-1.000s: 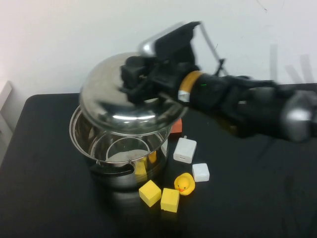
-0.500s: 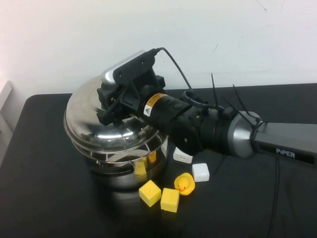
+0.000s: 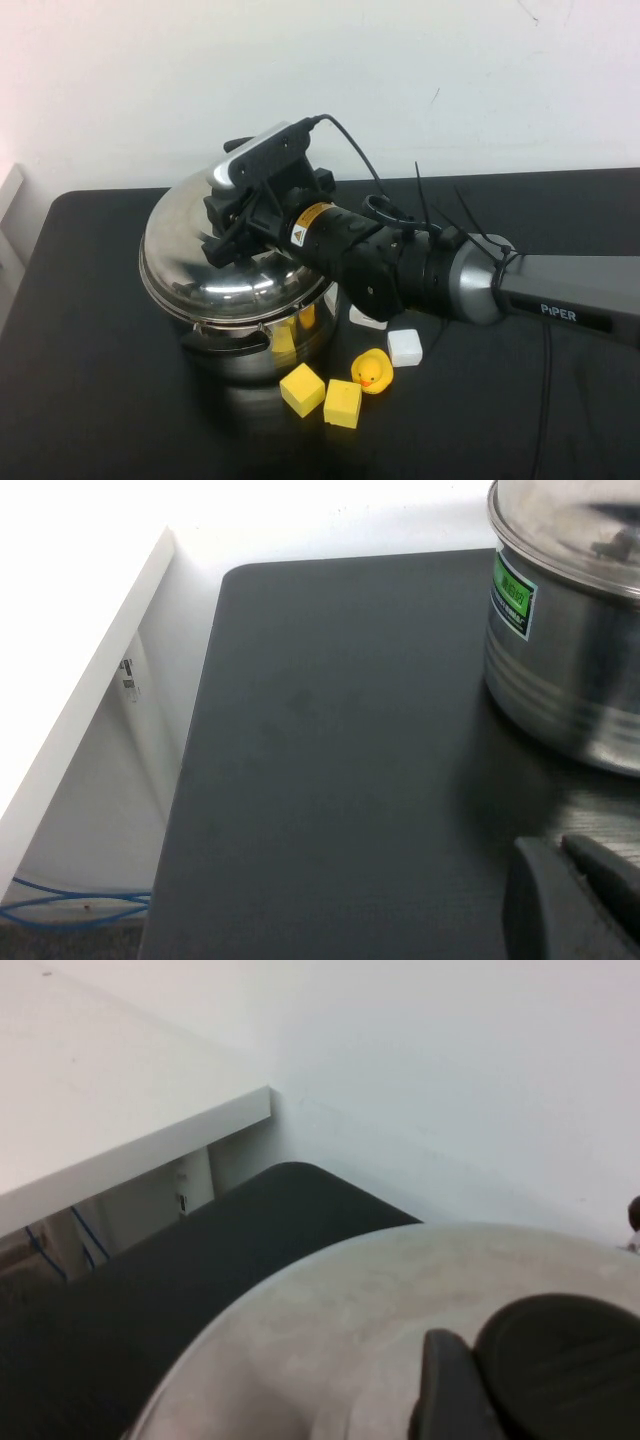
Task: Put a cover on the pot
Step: Place the pot lid on the pot
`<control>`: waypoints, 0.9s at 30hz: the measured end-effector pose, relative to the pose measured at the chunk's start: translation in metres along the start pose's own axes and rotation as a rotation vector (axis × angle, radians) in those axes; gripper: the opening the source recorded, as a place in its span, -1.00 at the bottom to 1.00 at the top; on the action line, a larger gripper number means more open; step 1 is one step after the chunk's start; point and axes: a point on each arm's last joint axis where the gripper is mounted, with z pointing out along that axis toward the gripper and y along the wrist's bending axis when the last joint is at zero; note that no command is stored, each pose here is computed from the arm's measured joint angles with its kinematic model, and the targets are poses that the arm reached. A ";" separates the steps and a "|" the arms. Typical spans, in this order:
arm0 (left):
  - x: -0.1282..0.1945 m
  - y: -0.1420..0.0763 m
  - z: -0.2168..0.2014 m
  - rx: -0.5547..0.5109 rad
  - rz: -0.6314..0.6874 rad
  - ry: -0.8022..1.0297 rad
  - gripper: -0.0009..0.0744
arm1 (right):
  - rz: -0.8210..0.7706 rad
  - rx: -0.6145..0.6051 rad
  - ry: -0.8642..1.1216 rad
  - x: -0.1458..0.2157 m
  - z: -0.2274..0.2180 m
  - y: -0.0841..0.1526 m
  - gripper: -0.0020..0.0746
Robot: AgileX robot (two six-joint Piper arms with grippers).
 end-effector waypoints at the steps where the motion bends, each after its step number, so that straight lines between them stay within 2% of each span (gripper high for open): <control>1: 0.000 0.000 0.000 0.000 0.000 0.000 -0.98 | 0.002 0.001 -0.002 0.000 0.000 0.000 -0.02; 16: 0.000 0.000 0.000 0.000 0.000 0.000 -0.98 | 0.027 0.024 0.002 0.004 0.002 -0.011 -0.02; 27: 0.000 0.000 0.000 0.000 0.000 0.000 -0.98 | 0.082 0.015 0.015 0.002 0.002 -0.010 -0.02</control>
